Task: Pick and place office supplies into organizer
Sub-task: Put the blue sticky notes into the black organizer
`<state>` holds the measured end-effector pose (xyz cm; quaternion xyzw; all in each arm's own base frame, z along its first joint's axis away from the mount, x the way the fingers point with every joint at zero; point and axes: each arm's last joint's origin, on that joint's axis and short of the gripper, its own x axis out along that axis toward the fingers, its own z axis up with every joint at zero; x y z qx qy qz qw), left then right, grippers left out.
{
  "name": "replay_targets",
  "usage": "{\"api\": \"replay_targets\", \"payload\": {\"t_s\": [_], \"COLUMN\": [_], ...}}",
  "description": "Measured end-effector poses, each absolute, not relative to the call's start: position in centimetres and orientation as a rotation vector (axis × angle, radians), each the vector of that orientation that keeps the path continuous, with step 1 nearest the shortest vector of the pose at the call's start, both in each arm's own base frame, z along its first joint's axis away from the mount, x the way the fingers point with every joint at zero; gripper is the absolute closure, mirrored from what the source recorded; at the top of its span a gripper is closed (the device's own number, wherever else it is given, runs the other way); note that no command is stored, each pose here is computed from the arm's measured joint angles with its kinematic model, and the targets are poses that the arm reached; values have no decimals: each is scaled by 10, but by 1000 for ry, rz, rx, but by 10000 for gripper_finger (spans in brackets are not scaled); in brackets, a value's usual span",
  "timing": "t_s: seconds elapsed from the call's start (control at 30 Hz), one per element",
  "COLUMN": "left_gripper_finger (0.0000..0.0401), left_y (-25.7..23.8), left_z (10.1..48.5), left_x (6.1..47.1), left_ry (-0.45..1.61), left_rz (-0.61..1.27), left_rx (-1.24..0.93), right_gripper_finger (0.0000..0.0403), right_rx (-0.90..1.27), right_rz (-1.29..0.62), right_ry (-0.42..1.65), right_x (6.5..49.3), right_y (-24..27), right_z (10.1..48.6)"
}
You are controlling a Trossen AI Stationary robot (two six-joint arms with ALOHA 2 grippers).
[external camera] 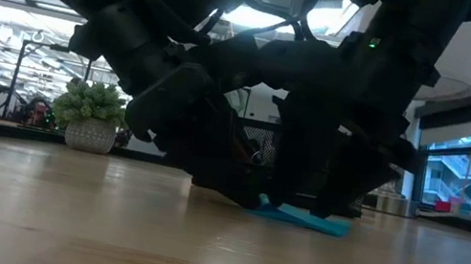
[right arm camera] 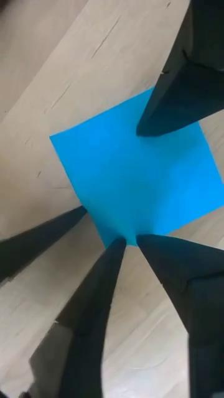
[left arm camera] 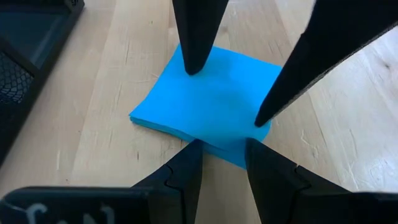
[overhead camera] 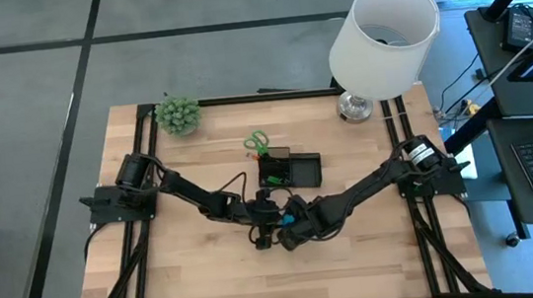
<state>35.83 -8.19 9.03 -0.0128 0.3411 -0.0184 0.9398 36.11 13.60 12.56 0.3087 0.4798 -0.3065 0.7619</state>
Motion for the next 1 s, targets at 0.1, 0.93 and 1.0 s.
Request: {"api": "replay_targets", "payload": {"t_s": [0.1, 0.93, 1.0], "left_gripper_finger": [285, 285, 285], "left_y": [-82, -79, -82], "left_z": [90, 87, 87], "left_x": [358, 357, 356], "left_ry": [700, 741, 745], "left_rz": [-38, -76, -76], "left_rx": [-24, -119, -131], "right_gripper_finger": [128, 128, 128], "right_rx": [630, -224, -261], "right_rz": [-612, -513, -486], "right_ry": [1084, 1208, 1169], "right_x": [363, 335, 324], "right_y": [137, 172, 178], "right_z": [128, 206, 207]}}
